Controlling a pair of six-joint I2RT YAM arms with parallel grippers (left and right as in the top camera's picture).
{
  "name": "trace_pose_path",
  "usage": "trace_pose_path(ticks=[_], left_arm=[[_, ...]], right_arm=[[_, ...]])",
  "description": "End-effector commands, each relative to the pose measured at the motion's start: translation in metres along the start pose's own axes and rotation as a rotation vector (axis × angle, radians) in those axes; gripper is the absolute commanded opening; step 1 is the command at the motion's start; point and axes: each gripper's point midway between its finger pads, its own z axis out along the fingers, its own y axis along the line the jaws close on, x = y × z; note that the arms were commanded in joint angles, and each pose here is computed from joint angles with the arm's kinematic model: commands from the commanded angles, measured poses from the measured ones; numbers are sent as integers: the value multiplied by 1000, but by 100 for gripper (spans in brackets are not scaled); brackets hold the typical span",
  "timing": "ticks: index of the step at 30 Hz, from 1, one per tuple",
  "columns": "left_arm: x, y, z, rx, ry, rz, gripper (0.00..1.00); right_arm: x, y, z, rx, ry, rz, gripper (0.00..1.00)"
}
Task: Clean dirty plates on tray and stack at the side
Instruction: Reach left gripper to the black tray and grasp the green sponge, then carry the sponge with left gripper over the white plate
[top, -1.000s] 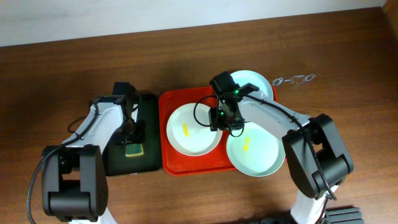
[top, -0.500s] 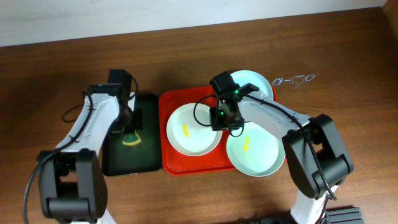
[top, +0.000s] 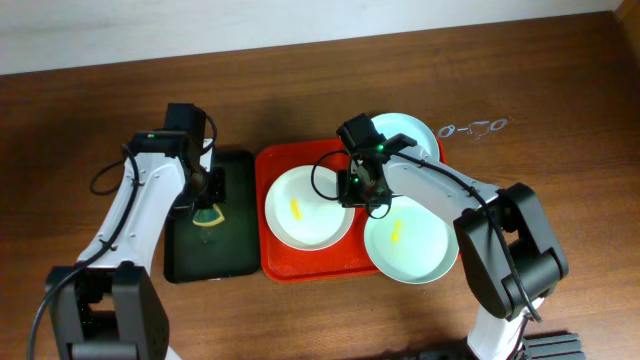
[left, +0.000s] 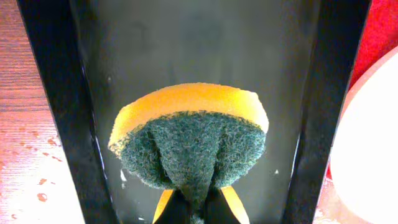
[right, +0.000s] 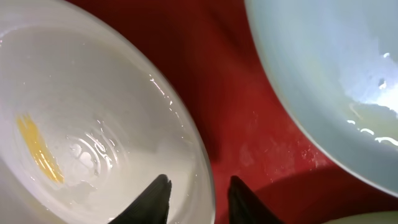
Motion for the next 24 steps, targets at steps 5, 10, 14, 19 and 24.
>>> trace_pose_path(ticks=[5,10,14,19,24], left_arm=[[-3,2,-8,4,-23,-2,0],[-2,-2,-8,21,-21,-1,0],[-3,-2,-8,22,-21,-1,0],[-2,-2,-8,21,-21,-1,0],[-3,-2,-8,22,-21,-1,0]], right_arm=[[2,2,-6,-15,-17,-2,33],[4,1,-3,-16,-16,-1,7],[3,1,-3,-18,-19,-1,4],[-1,3,-3,-28,-34,93,4],[-2,4,-3,-30,-37,118,4]])
